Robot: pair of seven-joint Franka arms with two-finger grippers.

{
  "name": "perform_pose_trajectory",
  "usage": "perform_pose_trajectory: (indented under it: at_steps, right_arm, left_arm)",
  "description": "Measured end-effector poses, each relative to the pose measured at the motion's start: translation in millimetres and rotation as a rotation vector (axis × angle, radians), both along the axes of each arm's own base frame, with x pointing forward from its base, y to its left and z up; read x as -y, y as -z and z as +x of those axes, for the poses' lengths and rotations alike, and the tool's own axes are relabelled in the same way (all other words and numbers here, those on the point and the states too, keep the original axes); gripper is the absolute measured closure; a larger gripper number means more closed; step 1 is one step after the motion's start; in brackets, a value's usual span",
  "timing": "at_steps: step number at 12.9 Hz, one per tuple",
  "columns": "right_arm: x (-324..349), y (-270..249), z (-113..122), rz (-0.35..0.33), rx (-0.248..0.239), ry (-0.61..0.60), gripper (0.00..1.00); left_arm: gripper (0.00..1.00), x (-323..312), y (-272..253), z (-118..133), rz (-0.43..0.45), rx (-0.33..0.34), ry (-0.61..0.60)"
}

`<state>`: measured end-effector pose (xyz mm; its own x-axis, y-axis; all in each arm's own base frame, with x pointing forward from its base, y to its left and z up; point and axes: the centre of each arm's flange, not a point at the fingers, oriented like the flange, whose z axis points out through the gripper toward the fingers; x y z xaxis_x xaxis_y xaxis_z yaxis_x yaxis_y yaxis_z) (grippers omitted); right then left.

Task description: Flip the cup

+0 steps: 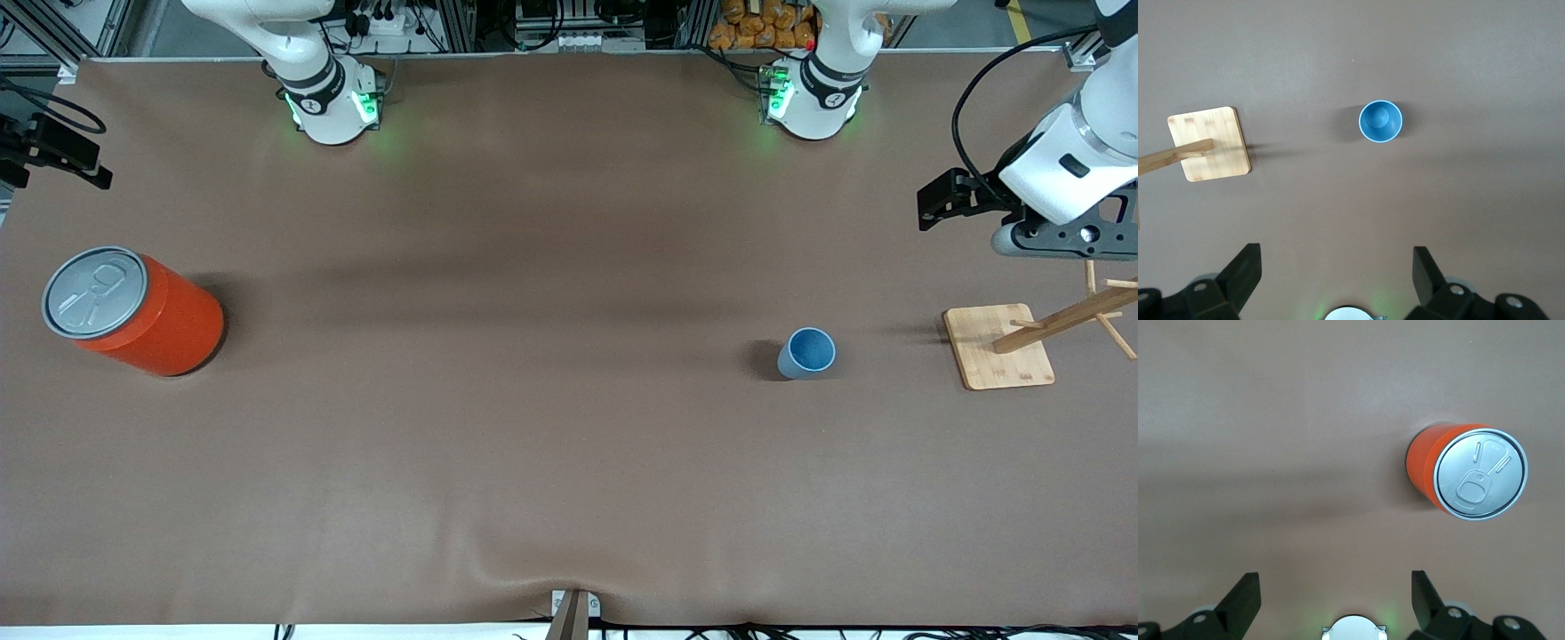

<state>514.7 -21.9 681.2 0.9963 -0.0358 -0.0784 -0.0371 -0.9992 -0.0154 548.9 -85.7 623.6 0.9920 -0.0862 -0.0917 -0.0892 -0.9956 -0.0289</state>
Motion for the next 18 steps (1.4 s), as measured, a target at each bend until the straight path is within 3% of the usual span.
perform_pose_trajectory:
  at_steps: [18]
  right_arm:
    - [0.2,0.0,0.0,0.0,0.0,0.0,0.0]
  left_arm:
    - [0.0,-6.9,0.5,1.0,0.0,-0.002,-0.012]
